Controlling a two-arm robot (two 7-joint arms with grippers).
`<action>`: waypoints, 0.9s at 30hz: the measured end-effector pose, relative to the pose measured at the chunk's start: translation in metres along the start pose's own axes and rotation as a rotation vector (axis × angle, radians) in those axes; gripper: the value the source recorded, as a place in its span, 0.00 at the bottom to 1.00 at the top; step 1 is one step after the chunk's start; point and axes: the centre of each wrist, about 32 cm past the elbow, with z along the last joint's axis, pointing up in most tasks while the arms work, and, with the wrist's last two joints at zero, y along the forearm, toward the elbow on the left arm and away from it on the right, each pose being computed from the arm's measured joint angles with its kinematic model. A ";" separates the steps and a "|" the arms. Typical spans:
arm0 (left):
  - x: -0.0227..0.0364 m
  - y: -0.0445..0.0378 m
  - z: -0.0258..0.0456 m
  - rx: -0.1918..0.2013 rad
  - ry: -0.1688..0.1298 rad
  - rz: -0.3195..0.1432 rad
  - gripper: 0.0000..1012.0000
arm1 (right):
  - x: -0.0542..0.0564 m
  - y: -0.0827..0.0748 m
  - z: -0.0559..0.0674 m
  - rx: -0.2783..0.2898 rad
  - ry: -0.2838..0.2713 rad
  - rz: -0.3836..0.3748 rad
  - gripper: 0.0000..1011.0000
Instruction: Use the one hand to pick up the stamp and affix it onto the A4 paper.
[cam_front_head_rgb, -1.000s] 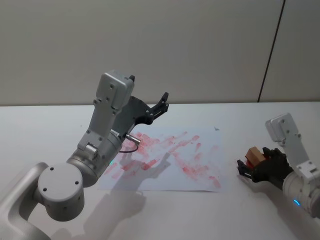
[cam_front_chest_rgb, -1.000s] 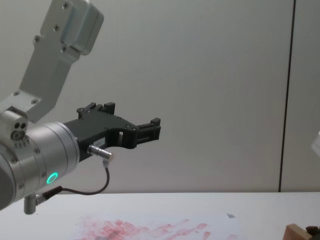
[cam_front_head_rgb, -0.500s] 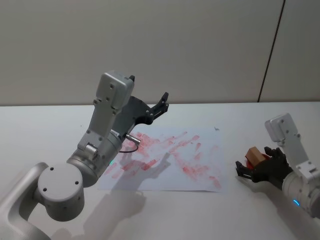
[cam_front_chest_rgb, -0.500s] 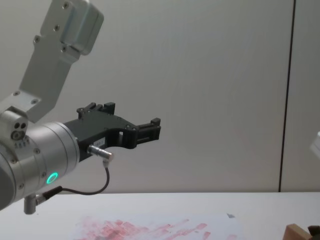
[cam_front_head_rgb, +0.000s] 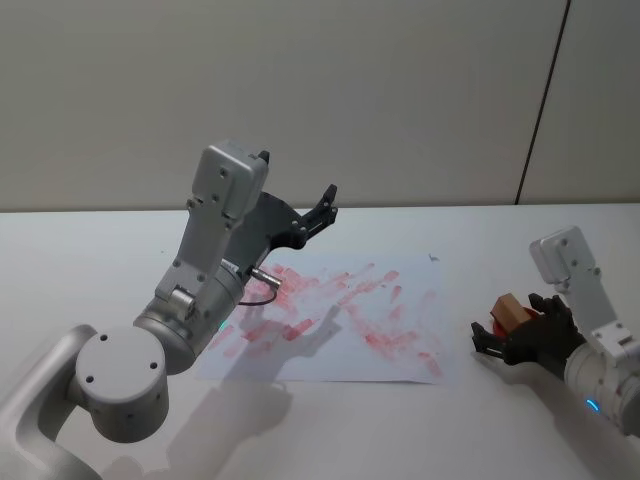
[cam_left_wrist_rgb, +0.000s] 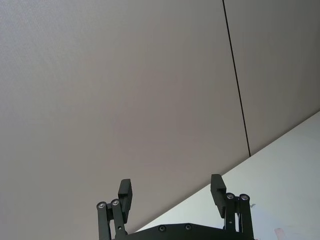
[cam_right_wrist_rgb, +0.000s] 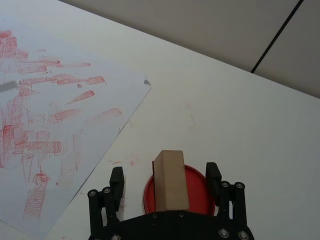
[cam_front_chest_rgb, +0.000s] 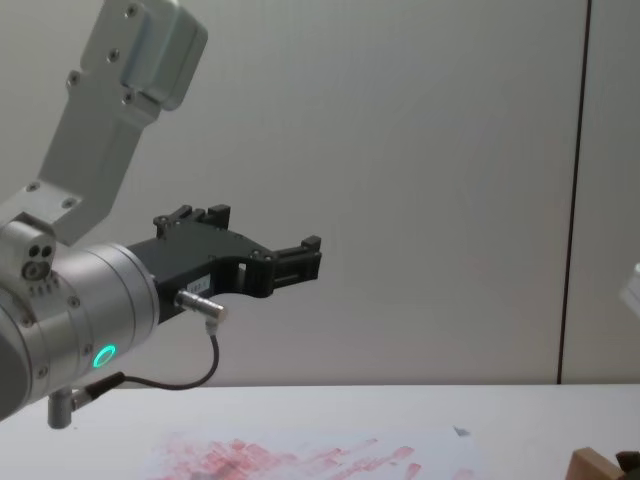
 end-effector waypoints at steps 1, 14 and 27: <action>0.0000 0.0000 0.0000 0.000 0.000 0.000 0.99 | 0.000 0.000 0.000 0.000 0.000 0.000 0.99; 0.0000 0.0000 0.0000 0.000 0.000 0.000 0.99 | 0.000 -0.007 0.003 0.079 0.017 -0.005 0.99; 0.0000 0.0000 0.0000 0.000 0.000 0.000 0.99 | -0.001 -0.027 0.012 0.307 0.077 -0.030 0.99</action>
